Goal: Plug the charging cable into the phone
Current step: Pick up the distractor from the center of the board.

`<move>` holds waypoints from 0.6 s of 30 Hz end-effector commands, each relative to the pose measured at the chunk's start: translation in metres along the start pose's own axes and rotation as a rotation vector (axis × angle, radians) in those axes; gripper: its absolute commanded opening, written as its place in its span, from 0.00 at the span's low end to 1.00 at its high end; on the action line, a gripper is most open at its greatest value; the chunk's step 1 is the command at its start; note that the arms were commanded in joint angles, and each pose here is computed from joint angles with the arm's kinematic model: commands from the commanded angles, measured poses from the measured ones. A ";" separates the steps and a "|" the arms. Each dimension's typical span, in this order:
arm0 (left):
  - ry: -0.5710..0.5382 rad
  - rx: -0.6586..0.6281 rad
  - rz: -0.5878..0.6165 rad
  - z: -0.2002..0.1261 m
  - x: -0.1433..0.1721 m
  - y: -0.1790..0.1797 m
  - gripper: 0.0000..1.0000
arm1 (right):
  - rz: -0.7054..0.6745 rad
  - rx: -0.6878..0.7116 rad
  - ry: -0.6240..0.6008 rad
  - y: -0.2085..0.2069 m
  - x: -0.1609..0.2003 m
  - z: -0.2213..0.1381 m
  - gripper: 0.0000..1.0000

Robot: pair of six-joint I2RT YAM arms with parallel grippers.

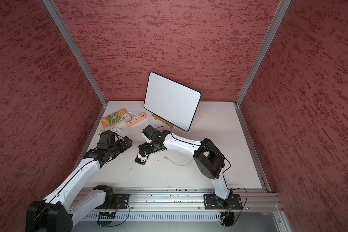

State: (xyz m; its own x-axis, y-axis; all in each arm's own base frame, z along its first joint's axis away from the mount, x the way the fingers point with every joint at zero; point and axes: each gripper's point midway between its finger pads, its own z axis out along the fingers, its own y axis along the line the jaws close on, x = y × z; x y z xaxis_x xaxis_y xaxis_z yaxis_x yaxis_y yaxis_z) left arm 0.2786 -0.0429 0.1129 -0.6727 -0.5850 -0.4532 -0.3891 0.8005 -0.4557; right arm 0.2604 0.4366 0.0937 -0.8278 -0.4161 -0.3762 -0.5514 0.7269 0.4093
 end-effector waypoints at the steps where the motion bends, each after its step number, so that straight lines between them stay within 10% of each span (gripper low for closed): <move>1: -0.003 0.010 -0.009 0.000 0.000 0.002 1.00 | -0.028 0.020 0.010 0.006 -0.001 0.005 0.99; 18: -0.018 0.042 -0.016 -0.006 -0.003 -0.001 1.00 | -0.054 0.112 0.044 0.009 0.001 0.032 0.99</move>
State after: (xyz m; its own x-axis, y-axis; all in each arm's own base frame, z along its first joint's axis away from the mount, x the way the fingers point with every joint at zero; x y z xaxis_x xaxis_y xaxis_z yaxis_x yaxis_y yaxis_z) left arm 0.2769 -0.0431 0.1170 -0.6655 -0.5940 -0.4519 -0.3789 0.7905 -0.4812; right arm 0.2568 0.4614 0.0764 -0.8099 -0.4629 -0.3602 -0.5767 0.7406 0.3450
